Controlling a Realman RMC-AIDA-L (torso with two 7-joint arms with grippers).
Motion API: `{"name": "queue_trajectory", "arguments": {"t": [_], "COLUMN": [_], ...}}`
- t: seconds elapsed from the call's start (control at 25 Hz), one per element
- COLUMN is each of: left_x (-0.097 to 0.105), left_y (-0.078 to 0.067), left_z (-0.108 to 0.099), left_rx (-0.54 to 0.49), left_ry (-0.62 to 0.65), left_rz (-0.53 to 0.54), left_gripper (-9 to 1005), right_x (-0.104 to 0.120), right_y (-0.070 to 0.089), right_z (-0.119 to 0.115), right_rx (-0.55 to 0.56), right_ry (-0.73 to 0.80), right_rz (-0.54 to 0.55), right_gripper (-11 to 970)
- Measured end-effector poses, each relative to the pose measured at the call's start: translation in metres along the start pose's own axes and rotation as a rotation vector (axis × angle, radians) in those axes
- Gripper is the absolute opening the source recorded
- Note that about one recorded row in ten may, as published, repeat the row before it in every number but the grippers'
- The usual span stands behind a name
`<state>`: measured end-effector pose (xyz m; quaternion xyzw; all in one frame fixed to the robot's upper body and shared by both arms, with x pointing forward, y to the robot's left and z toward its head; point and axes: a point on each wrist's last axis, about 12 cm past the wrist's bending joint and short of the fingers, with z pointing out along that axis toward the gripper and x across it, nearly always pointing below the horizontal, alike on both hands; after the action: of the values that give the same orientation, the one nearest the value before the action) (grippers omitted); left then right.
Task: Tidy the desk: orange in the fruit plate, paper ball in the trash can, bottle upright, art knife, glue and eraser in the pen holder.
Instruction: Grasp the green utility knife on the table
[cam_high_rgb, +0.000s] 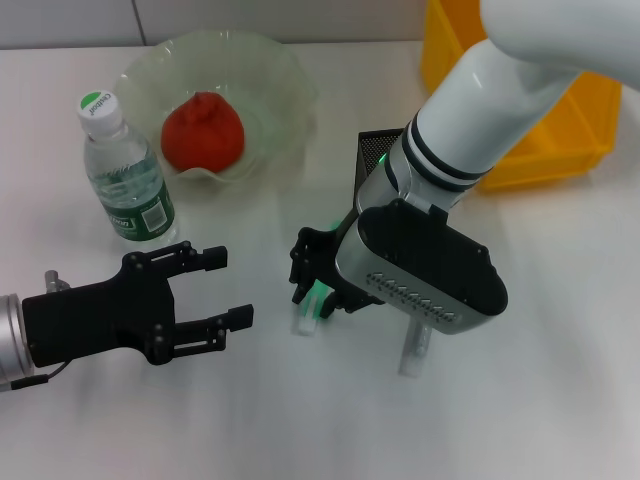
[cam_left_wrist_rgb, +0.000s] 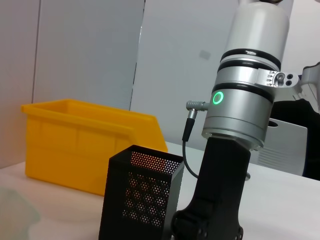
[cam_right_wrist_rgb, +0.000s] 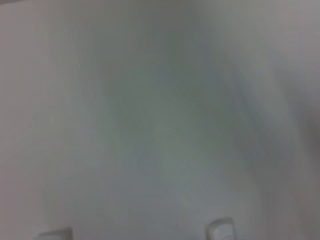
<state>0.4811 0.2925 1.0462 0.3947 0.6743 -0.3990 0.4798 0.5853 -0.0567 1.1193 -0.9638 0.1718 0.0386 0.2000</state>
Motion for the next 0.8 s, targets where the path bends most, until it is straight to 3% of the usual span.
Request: {"name": "queue_trajectory", "arguments": {"t": [0.32,0.8], "left_x": [0.0007,0.0025], "left_y": [-0.0006,-0.0021], "left_z": [-0.0003,0.0004], "left_rx": [-0.009,-0.014], "left_ry": [-0.009,-0.012], "left_rz": [-0.008,-0.009], "left_gripper": [765,764], "right_x": [-0.0002,0.0008], "right_y": [0.0007,-0.002], "right_z": [0.0011,0.0046], "right_rx": [-0.019,-0.014], "right_ry": [-0.003,-0.022], "right_rz": [-0.01,-0.022], "right_gripper": [306,306]}}
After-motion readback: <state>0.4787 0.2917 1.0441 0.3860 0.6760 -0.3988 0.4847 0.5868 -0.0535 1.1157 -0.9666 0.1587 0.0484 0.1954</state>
